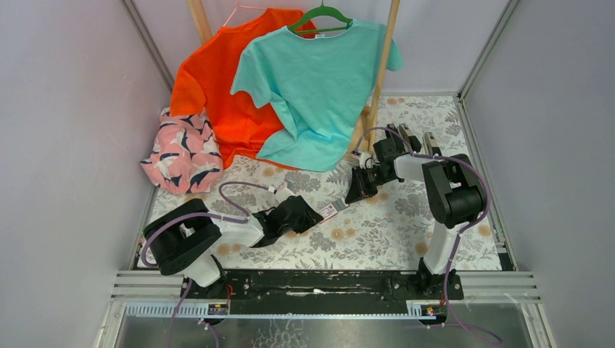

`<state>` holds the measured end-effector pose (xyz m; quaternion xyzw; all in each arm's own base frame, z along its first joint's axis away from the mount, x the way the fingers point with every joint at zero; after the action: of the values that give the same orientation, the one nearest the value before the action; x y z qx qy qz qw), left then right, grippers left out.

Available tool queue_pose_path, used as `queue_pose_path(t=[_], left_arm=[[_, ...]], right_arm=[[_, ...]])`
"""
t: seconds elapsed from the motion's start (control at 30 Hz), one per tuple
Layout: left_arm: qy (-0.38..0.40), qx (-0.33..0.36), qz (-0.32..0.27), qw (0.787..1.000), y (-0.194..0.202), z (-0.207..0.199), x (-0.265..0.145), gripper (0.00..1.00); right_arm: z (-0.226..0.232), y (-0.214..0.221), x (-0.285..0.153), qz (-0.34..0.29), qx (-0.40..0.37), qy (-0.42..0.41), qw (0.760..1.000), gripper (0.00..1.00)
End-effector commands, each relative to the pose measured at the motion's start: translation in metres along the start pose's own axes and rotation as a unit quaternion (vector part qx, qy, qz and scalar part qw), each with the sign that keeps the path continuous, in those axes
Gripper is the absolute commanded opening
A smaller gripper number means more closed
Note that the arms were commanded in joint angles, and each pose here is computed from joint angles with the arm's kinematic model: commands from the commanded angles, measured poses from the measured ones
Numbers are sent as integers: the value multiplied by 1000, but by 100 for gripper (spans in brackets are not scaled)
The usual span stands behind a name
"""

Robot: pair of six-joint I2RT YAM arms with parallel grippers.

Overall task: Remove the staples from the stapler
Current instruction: Close the staple box at the center of the board.

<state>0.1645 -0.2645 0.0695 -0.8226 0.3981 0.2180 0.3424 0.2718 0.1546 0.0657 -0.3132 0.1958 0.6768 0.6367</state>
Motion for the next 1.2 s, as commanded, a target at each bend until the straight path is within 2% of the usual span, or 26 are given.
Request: queue_pose_path(t=[0.0, 1.17], left_arm=[[12, 13, -2, 1000, -5, -6, 5, 32], [8, 20, 4, 1000, -8, -2, 13, 33]], right_arm=[[5, 4, 2, 13, -9, -2, 1000, 19], [17, 10, 15, 41, -38, 5, 998, 19]])
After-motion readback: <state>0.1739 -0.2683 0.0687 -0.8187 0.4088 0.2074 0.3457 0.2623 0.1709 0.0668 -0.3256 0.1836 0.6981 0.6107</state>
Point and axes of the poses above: each gripper's point midway between its finger pads, its own x axis out along the fingers, its own z axis along the line the jaws close on, y = z × x, the point moved 8 cm from there along -x, back along the fingers, and after that the axes turned 9 degrees about x, right-handed, at the moved point
